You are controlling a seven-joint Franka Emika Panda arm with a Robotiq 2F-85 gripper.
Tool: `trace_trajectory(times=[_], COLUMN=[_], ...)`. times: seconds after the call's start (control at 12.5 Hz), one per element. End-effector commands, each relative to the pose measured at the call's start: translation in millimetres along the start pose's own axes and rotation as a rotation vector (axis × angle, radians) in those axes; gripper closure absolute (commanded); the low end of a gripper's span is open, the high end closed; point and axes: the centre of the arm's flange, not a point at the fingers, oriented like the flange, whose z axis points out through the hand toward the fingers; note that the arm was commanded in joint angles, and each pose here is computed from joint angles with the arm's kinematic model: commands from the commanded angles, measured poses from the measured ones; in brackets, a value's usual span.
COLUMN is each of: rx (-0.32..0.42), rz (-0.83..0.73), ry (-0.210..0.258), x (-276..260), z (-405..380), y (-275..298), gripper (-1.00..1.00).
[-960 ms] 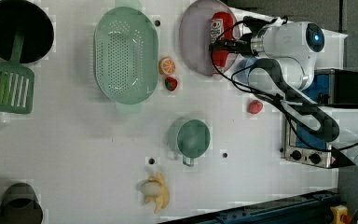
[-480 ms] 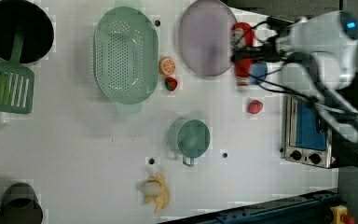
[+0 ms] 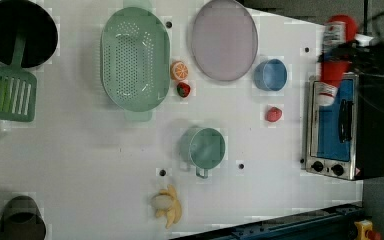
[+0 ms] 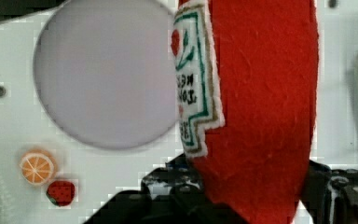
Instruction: Pick ketchup from plate and place it on table.
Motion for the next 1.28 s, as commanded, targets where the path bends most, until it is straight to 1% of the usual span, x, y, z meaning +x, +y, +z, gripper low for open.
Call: trace_trajectory(times=[0.08, 0.16, 0.24, 0.32, 0.4, 0.64, 0.72, 0.88, 1.04, 1.12, 1.28], rx=[-0.059, -0.058, -0.047, -0.025, -0.002, 0.028, 0.043, 0.063, 0.067, 0.063, 0.065], rz=[0.192, 0.197, 0.204, 0.219, 0.239, 0.281, 0.295, 0.305, 0.306, 0.305, 0.303], ry=[-0.128, -0.124, -0.108, -0.090, -0.086, -0.115, -0.111, -0.088, -0.087, -0.099, -0.100], x=[-29.5, -40.7, -49.6, -57.6, -66.4, -90.4, -96.5, -107.0, -118.4, -124.8, -131.6], z=[56.1, 61.2, 67.7, 76.6, 89.1, 143.7, 161.8, 194.6, 225.0, 238.7, 253.0], y=[28.8, 35.3, 41.7, 48.1, 54.6, 66.6, 68.3, 69.3, 69.8, 70.1, 69.4], gripper=[-0.20, -0.20, -0.20, -0.20, -0.20, -0.20, -0.20, -0.20, -0.20, -0.28, -0.70])
